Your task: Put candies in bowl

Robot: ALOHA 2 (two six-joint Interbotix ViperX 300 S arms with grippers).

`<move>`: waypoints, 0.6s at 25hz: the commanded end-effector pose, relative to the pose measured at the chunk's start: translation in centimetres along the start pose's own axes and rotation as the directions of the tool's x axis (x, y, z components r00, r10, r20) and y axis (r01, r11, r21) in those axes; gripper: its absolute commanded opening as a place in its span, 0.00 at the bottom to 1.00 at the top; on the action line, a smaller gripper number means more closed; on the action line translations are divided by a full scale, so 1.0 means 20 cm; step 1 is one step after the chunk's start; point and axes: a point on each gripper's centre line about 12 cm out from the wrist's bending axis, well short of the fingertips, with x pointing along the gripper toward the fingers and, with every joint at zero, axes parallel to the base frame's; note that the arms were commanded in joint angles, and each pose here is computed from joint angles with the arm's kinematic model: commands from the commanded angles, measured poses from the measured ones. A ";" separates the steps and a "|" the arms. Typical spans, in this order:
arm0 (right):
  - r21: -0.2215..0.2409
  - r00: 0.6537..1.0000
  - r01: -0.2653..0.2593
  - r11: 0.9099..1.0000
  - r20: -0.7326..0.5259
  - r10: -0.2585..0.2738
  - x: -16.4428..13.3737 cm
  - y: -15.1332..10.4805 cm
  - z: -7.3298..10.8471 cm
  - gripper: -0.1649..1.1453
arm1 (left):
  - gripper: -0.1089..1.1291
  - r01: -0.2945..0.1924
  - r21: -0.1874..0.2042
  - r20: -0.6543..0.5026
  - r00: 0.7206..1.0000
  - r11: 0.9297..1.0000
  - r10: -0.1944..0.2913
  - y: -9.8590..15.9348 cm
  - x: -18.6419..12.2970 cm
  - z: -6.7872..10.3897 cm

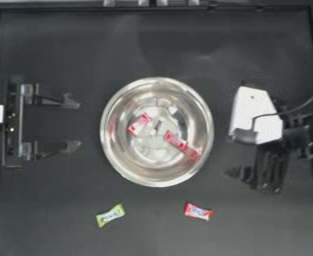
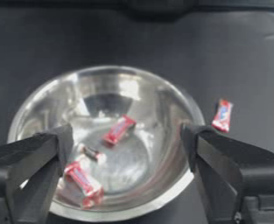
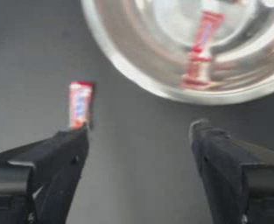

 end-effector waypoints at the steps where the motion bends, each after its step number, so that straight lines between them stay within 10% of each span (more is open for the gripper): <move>1: 0.023 0.999 -0.031 0.999 -0.034 0.031 0.04 0.10 0.03 0.87 | 0.91 -0.001 0.006 0.018 1.000 1.000 0.001 0.00 -0.02 0.02; 15: -0.010 0.983 0.049 0.999 -0.176 -0.050 0.39 0.37 -0.04 0.88 | 0.92 -0.019 -0.004 0.009 1.000 1.000 0.020 0.02 -0.03 0.01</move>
